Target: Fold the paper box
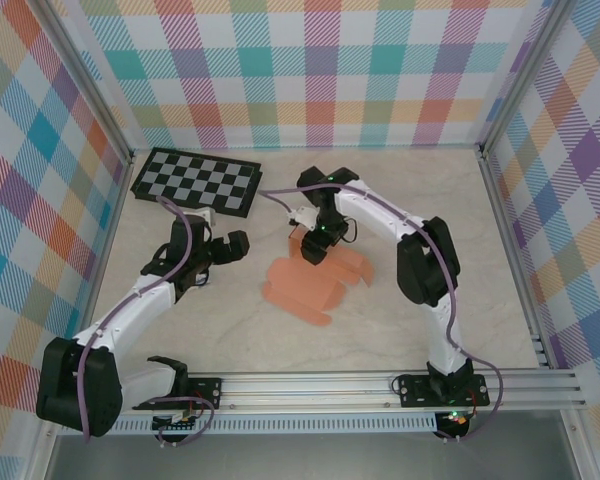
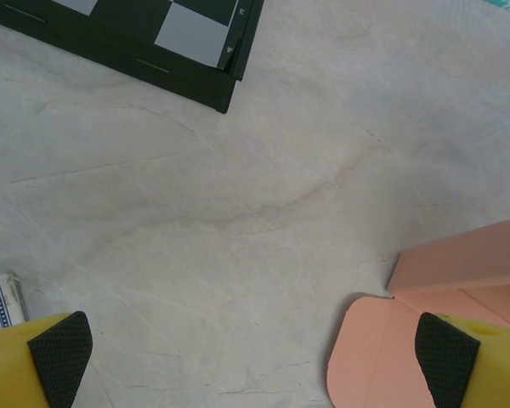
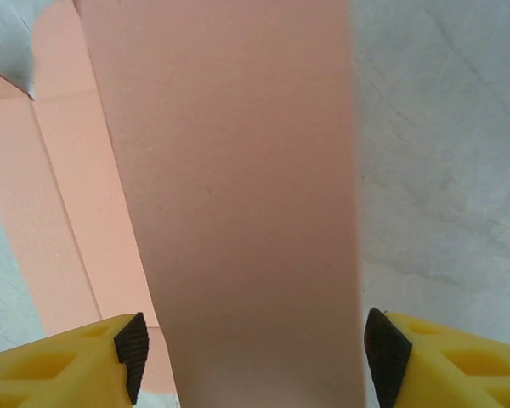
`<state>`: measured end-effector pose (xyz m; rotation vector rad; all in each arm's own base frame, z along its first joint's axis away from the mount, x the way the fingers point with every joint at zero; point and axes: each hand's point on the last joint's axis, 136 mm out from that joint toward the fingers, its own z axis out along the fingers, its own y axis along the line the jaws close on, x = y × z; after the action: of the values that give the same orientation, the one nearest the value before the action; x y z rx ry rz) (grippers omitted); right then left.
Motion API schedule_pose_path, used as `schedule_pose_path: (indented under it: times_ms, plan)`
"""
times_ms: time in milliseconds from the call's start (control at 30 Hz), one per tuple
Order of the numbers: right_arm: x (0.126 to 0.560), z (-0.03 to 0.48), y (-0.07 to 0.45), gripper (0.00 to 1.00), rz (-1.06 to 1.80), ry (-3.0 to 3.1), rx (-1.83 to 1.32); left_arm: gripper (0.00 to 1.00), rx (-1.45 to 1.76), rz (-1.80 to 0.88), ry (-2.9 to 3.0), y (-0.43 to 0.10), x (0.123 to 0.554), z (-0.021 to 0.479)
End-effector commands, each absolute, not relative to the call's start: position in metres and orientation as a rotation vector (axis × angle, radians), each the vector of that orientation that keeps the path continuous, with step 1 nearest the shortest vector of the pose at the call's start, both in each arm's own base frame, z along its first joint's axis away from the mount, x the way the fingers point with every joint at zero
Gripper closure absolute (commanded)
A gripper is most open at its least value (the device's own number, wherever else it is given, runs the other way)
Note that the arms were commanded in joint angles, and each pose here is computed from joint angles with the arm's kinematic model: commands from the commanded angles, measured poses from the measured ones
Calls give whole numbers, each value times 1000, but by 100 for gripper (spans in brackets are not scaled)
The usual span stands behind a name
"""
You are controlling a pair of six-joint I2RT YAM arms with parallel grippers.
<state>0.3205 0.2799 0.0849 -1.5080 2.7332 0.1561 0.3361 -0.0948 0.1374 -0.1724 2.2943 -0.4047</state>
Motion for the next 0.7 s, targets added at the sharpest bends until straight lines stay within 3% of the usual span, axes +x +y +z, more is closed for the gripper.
schedule_pose_path:
  times_ms: [0,367,667]
  plan:
    - [318,73,268,36,-30,2767,-1600,0,-200,-436,2287,-95,341,139]
    - [332,63,249,41,-377,2764,-1604,0,-239,-458,2312,-96,343,127]
    - [335,55,257,42,-448,2771,-1440,0,-271,-436,2321,-91,341,120]
